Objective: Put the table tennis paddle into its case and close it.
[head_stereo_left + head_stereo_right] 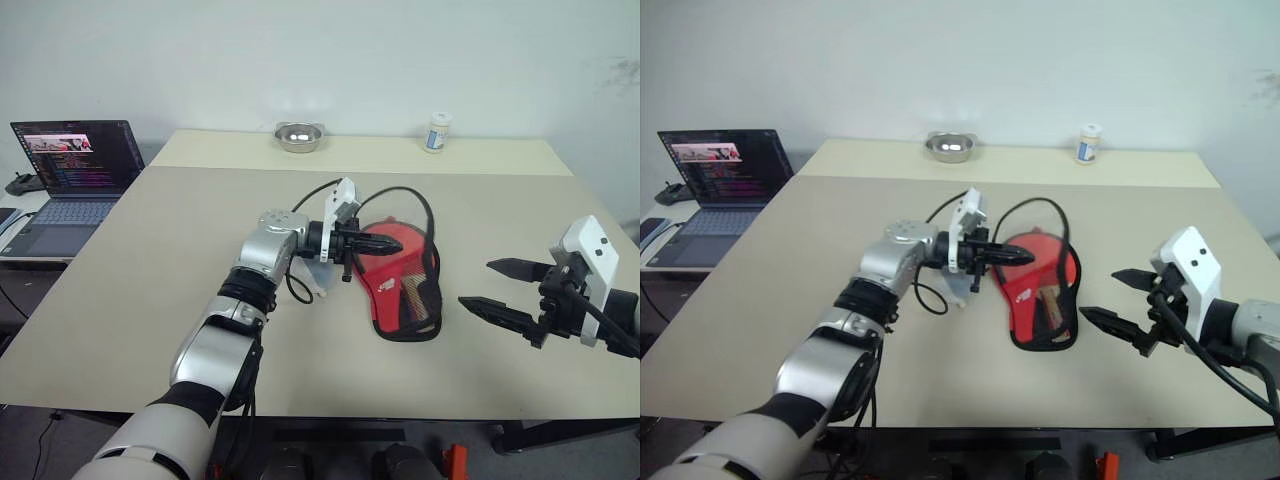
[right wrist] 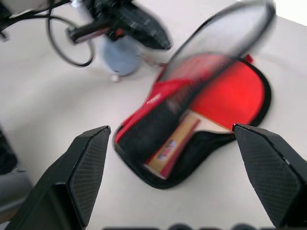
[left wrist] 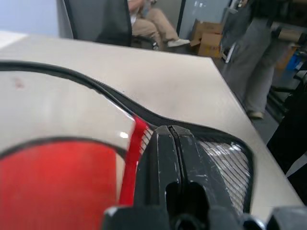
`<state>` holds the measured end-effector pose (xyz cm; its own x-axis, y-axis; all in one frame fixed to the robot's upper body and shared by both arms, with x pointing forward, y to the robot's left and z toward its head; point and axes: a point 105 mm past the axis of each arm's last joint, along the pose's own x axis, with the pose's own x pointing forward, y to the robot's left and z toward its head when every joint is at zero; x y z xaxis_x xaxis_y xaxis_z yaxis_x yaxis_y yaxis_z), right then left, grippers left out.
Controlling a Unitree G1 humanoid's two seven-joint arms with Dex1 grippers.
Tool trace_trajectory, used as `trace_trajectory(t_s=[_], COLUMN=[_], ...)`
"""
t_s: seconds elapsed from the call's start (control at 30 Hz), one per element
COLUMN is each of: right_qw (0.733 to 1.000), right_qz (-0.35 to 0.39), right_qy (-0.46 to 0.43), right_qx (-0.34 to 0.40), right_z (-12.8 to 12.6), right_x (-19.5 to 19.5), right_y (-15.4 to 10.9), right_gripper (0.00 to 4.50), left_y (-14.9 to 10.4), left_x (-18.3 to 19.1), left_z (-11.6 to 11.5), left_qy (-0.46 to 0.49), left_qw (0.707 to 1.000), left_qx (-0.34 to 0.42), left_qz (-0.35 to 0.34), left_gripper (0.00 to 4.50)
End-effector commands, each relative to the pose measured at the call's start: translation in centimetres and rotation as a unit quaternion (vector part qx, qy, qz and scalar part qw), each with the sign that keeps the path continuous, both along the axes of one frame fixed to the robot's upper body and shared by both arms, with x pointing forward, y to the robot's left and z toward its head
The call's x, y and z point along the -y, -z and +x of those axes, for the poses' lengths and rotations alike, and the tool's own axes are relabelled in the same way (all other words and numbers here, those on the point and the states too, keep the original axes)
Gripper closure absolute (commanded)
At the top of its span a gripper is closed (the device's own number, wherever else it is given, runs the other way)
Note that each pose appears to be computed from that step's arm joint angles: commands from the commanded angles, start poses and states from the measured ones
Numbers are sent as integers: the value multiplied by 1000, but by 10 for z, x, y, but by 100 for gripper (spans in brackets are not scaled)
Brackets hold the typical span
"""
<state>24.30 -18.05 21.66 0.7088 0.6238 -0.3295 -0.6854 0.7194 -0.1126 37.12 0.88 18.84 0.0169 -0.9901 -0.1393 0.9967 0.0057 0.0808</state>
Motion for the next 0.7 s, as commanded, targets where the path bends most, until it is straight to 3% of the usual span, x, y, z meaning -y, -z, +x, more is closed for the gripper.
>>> trace_trajectory(t_s=[0.03, 0.33, 0.5, 0.7], right_qw=[1000, 995, 990, 987], right_qz=[8, 39, 30, 43], right_qy=[18, 89, 131, 131], right_qx=[10, -17, -43, -78], right_z=[9, 61, 99, 112], right_x=[2, 11, 13, 4], right_y=[0, 29, 66, 89], right_gripper=[0, 0, 0, 0], left_y=[-24, -20, -15, -12], left_x=[-2, -49, -76, -95], left_z=[-2, -28, -26, -29], left_qy=[16, 51, -25, -70], left_qw=[998, 993, 993, 992], left_qx=[59, 101, 103, 90], left_qz=[-14, 36, 44, 45], left_gripper=[447, 447, 447, 447])
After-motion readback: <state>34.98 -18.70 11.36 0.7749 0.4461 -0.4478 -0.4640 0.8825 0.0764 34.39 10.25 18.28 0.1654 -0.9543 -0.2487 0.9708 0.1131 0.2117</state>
